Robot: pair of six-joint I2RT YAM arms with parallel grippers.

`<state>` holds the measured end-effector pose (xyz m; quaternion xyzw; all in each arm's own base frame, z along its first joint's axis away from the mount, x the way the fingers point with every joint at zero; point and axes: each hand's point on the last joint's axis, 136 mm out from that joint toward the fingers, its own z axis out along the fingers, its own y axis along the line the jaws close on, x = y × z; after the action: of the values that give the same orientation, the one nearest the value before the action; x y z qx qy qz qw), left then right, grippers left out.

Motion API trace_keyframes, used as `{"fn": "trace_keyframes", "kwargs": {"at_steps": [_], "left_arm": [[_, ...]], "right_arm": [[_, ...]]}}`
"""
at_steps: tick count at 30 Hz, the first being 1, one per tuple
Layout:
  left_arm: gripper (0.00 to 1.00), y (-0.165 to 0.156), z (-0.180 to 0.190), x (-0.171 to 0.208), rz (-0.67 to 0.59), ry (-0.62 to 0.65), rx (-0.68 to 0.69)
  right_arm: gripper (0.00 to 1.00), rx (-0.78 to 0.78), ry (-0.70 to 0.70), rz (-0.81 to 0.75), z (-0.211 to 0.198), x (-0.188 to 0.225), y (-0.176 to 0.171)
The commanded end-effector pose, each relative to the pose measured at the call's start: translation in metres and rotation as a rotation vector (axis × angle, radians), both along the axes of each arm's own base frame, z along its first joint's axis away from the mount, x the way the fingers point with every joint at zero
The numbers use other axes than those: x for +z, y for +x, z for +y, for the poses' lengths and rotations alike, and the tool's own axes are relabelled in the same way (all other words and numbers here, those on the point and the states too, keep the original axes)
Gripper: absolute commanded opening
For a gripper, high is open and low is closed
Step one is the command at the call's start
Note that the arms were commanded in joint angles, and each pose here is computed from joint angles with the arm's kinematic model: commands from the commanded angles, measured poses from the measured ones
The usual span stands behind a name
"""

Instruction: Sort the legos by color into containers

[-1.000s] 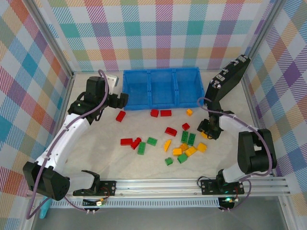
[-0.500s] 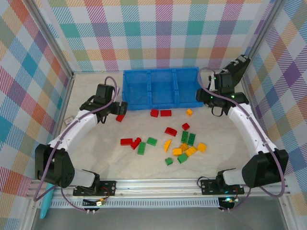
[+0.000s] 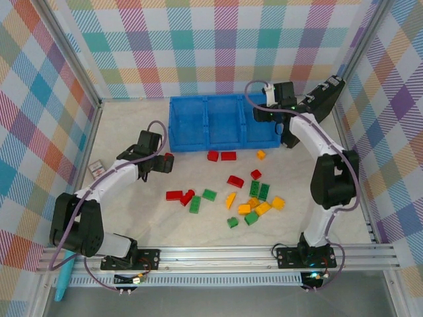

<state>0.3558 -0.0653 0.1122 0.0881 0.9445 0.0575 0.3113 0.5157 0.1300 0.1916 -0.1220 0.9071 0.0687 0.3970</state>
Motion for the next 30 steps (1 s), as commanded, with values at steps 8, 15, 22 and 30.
{"fn": "trace_keyframes", "kwargs": {"at_steps": [8,15,22,30], "left_arm": [[1.0,0.022,-0.003,-0.019,0.029,0.036,0.013],[1.0,0.031,-0.004,-0.035,0.067,0.07,-0.002],[0.97,0.046,-0.008,-0.047,0.101,0.104,-0.036],[0.92,0.054,-0.014,-0.071,0.164,0.111,-0.084]], "right_arm": [[0.47,0.042,-0.034,0.044,0.012,-0.04,0.032],[0.55,0.04,-0.037,0.076,0.014,-0.06,0.041],[0.67,0.081,0.006,0.079,0.025,-0.051,0.041],[0.77,0.123,0.04,0.051,0.038,-0.02,0.03]]}}
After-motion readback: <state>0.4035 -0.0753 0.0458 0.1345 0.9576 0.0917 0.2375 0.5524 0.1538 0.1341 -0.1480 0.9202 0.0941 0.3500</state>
